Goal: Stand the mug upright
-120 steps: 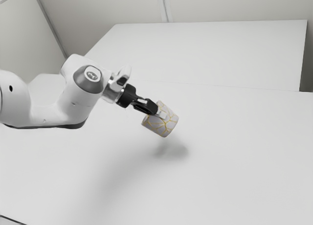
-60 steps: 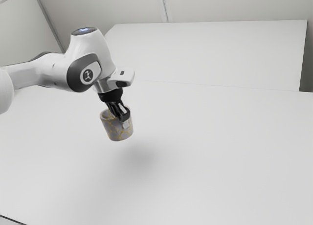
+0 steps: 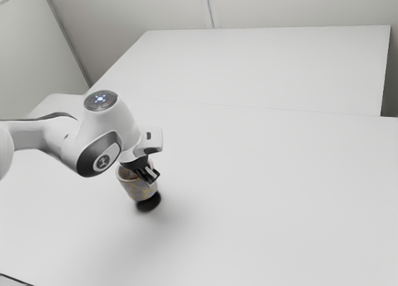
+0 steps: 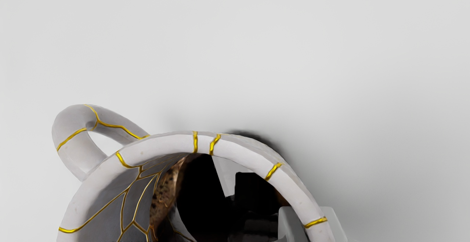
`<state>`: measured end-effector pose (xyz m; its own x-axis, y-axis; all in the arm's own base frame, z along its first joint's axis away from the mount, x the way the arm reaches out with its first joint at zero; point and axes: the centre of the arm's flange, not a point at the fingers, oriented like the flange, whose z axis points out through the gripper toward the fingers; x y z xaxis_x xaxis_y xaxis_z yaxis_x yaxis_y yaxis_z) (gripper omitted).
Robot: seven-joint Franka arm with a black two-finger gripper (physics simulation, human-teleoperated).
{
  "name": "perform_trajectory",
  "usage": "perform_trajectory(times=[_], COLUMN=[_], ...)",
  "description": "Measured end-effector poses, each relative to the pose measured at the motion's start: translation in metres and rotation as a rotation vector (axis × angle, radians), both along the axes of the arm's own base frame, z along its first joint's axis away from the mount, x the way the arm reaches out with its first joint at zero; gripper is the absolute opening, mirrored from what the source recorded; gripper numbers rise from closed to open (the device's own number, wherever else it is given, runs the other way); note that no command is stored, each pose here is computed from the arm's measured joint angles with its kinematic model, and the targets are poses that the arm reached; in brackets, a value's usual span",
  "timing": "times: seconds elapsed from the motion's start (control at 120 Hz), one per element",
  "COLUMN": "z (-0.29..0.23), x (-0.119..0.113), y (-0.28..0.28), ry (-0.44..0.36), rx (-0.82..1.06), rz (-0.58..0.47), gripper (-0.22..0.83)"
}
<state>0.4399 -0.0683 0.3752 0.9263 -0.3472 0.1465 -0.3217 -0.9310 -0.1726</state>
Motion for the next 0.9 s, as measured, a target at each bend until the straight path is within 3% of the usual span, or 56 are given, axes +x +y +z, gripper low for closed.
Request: perform_trajectory(times=[0.258, 0.767, 0.825, 0.9], z=[-0.012, -0.048, -0.049, -0.049], x=[-0.006, 0.001, 0.001, 0.001], y=[-0.001, 0.004, 0.004, 0.004], ry=[-0.120, -0.092, -0.090, -0.089], rx=[-0.036, -0.075, -0.076, -0.078], rz=[0.033, 0.115, 0.120, 0.125], gripper=[-0.16, -0.16, -0.11, 0.05])
